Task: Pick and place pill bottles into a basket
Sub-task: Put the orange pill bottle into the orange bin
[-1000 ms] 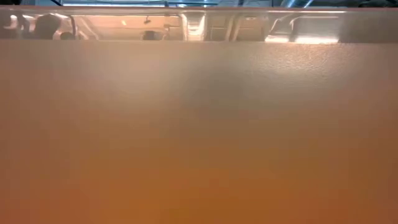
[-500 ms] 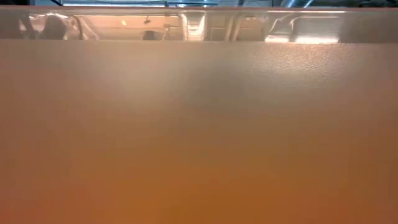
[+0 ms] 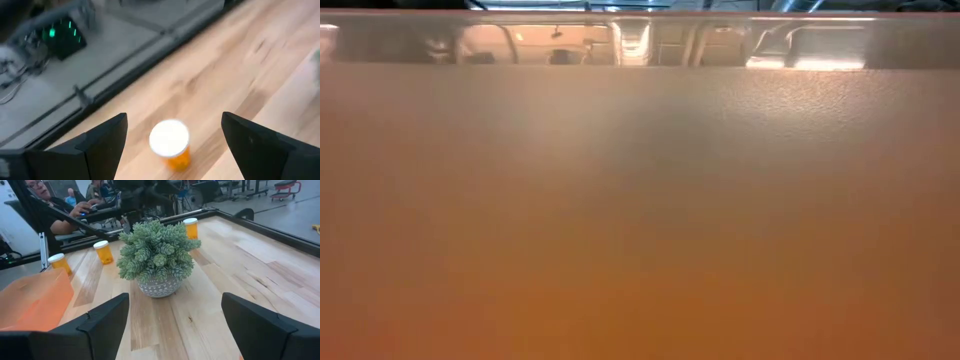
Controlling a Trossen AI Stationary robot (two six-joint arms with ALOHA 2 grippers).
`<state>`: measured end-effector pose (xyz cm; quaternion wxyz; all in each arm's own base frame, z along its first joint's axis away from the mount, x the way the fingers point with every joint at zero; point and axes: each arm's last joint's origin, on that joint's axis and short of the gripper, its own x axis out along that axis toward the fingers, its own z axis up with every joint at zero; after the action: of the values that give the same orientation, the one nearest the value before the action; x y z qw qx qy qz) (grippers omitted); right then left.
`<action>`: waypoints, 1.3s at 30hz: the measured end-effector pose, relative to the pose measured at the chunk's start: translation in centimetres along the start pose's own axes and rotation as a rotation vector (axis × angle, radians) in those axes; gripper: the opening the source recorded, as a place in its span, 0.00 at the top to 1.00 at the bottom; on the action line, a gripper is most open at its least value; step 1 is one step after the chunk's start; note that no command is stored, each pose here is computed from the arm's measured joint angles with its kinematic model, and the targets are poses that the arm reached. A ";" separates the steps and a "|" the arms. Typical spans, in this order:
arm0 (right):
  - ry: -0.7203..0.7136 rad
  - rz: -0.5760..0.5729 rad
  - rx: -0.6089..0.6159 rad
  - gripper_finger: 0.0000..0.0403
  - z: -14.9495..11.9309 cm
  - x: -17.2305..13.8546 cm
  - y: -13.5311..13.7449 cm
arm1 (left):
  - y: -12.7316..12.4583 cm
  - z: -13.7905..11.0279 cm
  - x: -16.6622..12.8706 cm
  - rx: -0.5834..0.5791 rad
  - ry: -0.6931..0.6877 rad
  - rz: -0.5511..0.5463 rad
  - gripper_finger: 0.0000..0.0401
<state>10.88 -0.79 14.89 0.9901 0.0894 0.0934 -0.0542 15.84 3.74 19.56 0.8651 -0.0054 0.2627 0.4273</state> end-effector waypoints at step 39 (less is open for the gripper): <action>0.000 0.000 0.000 0.23 0.0 0.0 0.0 | 1.6 2.5 10.0 -0.060 0.698 -0.167 0.03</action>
<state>10.88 -0.79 14.89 0.9901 0.0895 0.0934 -0.0544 20.73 12.75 17.47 0.7545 -0.1978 0.5284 0.3353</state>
